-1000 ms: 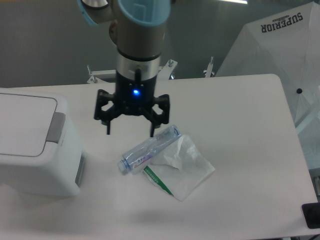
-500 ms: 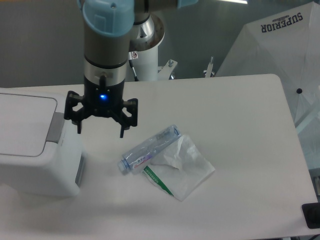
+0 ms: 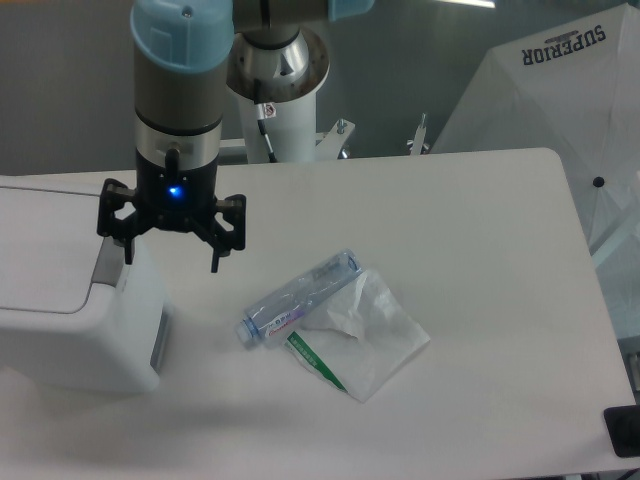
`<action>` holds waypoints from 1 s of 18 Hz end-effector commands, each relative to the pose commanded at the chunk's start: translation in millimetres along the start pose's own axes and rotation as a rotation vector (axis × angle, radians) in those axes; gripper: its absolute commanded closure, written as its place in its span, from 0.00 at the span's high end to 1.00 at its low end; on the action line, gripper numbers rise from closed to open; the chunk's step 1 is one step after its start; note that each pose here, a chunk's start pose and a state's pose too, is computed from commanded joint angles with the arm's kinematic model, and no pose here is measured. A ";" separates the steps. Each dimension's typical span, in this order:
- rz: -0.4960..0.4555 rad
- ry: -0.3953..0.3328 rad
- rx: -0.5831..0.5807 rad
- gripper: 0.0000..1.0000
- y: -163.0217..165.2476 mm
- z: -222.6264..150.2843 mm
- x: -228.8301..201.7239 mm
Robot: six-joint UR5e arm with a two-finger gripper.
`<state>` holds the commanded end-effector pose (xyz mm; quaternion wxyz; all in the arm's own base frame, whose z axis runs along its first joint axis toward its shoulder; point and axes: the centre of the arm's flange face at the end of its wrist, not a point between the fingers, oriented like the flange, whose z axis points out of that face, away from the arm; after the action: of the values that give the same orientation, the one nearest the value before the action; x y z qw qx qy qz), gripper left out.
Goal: Open the trash can
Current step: 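Lower the gripper onto the front edge of the trash can lid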
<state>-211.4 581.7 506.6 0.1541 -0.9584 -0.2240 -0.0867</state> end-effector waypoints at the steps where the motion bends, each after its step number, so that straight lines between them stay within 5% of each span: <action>1: 0.007 0.002 -0.003 1.00 0.0 2.8 4.0; 18: 0.019 0.003 0.009 1.00 -1.5 4.8 6.3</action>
<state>-206.0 587.1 503.9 0.1596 -0.9597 -0.2148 -0.0858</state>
